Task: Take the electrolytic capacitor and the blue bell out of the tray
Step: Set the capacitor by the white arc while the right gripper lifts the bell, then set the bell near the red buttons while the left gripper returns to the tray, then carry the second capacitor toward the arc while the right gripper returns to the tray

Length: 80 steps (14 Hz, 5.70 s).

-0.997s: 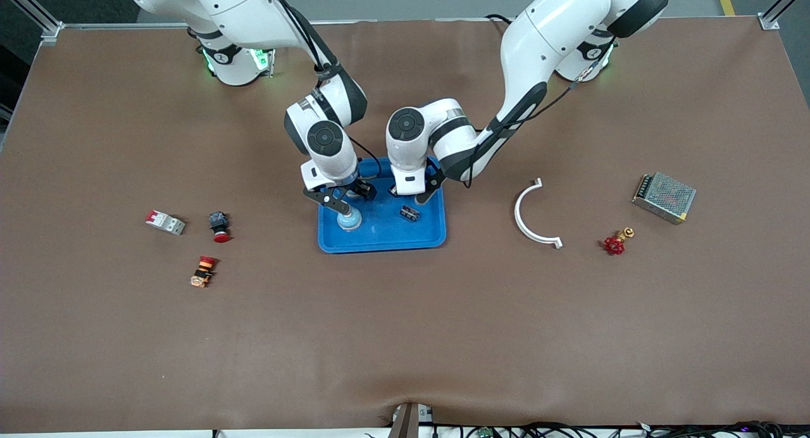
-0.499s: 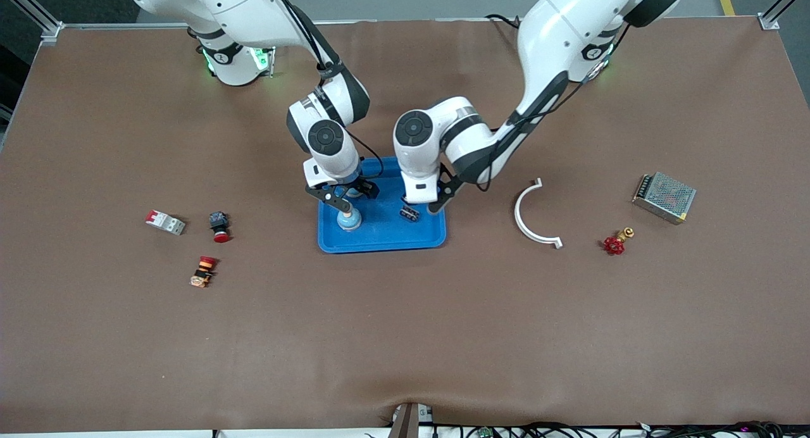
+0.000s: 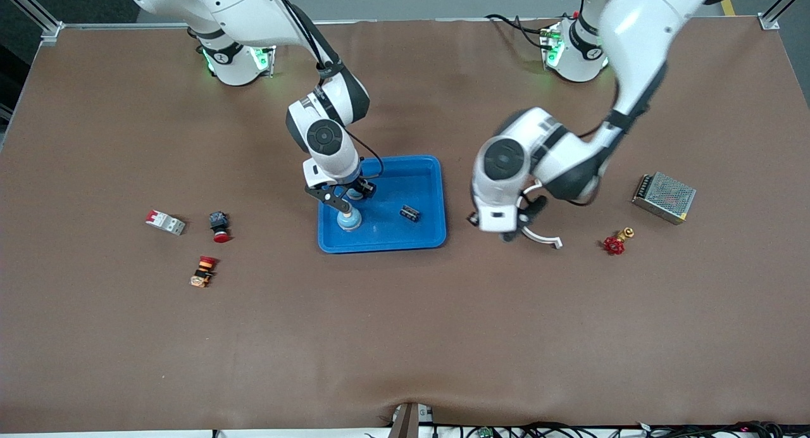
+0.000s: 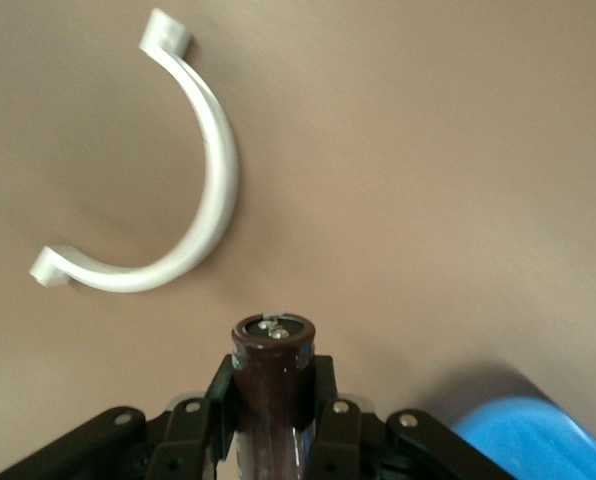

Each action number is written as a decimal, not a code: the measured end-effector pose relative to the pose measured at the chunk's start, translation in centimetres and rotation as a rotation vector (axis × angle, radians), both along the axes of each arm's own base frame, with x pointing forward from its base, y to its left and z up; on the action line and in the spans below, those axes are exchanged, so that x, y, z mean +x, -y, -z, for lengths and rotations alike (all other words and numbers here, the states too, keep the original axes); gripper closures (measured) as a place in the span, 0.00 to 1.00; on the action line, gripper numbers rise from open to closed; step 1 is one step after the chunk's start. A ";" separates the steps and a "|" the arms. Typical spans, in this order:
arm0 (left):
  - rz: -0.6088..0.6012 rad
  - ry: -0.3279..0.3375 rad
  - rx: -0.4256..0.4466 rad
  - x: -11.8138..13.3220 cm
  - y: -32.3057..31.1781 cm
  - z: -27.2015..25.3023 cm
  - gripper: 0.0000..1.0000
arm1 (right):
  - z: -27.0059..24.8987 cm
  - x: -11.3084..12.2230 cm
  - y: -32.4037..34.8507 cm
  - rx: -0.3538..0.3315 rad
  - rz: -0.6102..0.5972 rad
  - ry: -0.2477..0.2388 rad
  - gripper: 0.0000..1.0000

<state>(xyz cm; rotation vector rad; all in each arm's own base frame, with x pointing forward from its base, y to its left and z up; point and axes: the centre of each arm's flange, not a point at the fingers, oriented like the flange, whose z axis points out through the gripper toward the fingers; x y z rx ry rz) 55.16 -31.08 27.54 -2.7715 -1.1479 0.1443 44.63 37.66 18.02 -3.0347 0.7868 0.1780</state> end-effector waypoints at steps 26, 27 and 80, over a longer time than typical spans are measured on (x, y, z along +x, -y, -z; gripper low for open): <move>0.114 0.125 0.016 1.1 -7.3 -1.1 0.00 | -16.3 18.7 42.0 0.050 -1.105 -0.110 0.33; 0.127 0.143 0.006 1.0 -5.4 -2.0 0.00 | -15.2 18.5 43.4 0.047 -1.119 -0.093 0.33; 0.271 -0.058 -0.025 2.7 -20.6 -0.7 0.66 | -9.7 17.8 32.3 0.118 -0.395 -0.100 0.00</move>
